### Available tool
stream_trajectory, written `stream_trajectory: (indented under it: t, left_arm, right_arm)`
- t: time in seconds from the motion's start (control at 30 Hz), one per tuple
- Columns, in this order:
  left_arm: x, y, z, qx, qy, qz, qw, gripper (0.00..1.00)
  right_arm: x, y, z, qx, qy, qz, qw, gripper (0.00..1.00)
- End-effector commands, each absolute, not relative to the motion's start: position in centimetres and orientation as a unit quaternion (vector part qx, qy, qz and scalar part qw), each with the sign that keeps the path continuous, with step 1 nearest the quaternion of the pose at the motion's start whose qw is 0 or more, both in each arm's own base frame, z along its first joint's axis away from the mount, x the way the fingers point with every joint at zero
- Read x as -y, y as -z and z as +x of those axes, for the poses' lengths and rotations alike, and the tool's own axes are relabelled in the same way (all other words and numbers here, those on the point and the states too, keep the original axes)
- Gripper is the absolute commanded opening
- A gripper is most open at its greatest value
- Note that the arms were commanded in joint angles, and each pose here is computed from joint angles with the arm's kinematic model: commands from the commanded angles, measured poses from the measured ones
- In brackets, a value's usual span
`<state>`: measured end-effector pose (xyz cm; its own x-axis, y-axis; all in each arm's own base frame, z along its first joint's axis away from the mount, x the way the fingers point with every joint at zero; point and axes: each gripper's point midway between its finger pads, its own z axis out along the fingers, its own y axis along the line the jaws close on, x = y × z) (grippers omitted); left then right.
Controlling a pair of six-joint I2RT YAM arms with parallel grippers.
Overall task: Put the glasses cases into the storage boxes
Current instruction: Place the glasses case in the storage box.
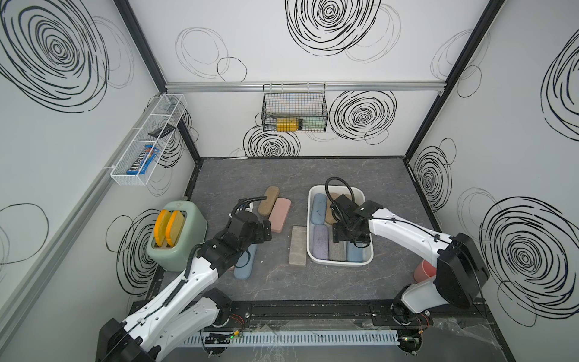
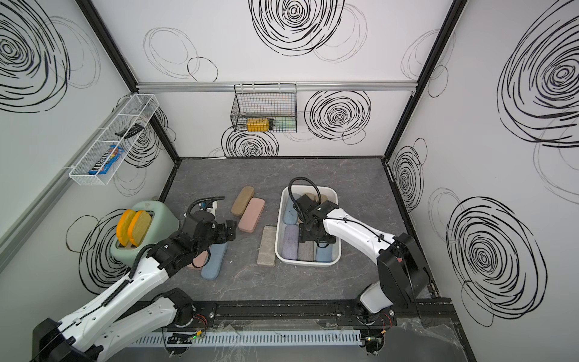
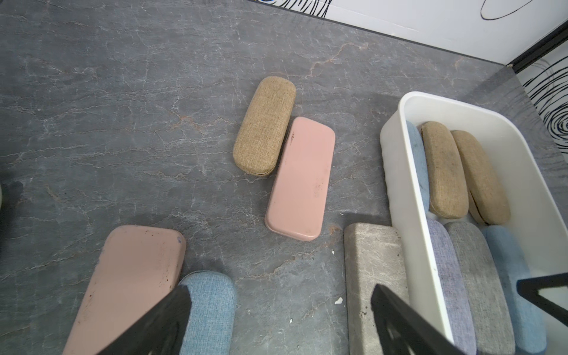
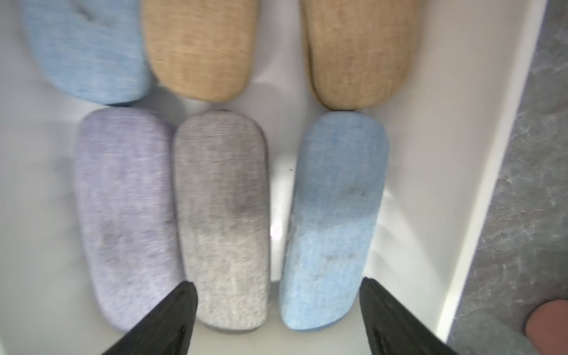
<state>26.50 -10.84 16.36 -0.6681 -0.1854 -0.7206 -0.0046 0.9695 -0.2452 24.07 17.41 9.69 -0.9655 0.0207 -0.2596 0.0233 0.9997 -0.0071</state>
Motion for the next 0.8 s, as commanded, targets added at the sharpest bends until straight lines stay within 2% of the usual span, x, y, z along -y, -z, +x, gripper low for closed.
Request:
stream_trajectory:
  t: [0.0, 0.23, 0.37, 0.77]
  left_arm:
    - [10.6, -17.0, 26.6, -0.901, 0.106, -0.058, 0.417, 0.96]
    - [10.4, -16.9, 26.6, -0.902, 0.096, -0.060, 0.418, 0.96]
    - [10.4, -16.7, 26.7, -0.903, 0.092, -0.061, 0.414, 0.96]
    - [10.0, -15.9, 26.6, -0.908, 0.066, -0.063, 0.408, 0.96]
  right_arm:
    - [-19.4, -11.9, 22.7, -0.988, 0.006, 0.002, 0.157, 0.87]
    - [-26.5, -11.2, 20.0, -0.983, -0.048, -0.058, 0.170, 0.75]
    - [-27.0, -9.8, 19.3, -0.984, -0.037, -0.067, 0.163, 0.71]
    - [-25.2, -8.3, 17.7, -0.983, -0.042, -0.087, 0.155, 0.69]
